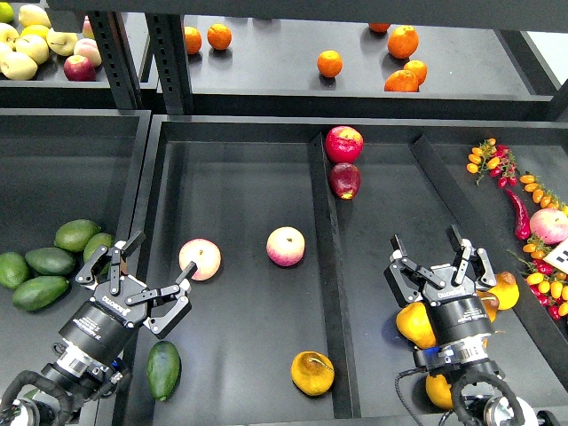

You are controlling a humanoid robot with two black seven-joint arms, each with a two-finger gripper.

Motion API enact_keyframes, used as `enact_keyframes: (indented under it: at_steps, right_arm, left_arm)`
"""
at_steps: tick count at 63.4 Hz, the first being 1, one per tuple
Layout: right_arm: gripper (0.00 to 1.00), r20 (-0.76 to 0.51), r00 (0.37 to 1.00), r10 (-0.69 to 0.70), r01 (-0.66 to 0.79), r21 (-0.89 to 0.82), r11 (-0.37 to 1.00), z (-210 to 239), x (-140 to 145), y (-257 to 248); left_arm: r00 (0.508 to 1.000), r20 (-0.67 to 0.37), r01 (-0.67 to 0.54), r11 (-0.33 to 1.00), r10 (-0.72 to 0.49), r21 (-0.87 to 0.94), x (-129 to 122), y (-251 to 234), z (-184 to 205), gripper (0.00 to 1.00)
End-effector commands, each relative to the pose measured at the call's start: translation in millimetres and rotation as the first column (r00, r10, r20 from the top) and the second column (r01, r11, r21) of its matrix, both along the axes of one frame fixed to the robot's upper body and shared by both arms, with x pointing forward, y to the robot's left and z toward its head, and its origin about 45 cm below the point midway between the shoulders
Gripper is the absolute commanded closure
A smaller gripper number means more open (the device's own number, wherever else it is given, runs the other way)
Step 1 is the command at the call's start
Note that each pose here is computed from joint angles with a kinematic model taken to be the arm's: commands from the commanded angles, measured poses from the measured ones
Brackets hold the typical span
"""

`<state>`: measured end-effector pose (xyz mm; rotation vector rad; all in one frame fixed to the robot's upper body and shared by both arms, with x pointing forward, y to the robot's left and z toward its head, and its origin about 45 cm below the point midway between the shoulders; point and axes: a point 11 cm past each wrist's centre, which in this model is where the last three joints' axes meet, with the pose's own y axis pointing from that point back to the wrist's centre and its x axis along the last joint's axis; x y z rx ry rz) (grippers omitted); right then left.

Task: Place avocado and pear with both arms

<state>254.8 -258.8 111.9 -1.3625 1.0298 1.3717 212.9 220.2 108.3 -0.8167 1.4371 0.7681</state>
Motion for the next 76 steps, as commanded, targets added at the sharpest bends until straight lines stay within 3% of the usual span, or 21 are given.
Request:
enact_keyframes:
  at_steps: [1,76]
  right_arm:
    - [0.00,-0.006,1.000,0.001,-0.001,0.000,1.000,-1.2,-0.2,0.0]
    - [0.00,-0.038,0.999,0.036,-0.035,0.002,0.999,-10.2,-6.9,11.4]
  left_arm:
    - [1.000,0.000,-0.001,1.000,0.001,-0.001,0.0,0.0,0.1,0.00]
    - [1.000,-0.001,0.002,1.000,-0.002,-0.002,-0.6,-0.9,0.0,0.00]
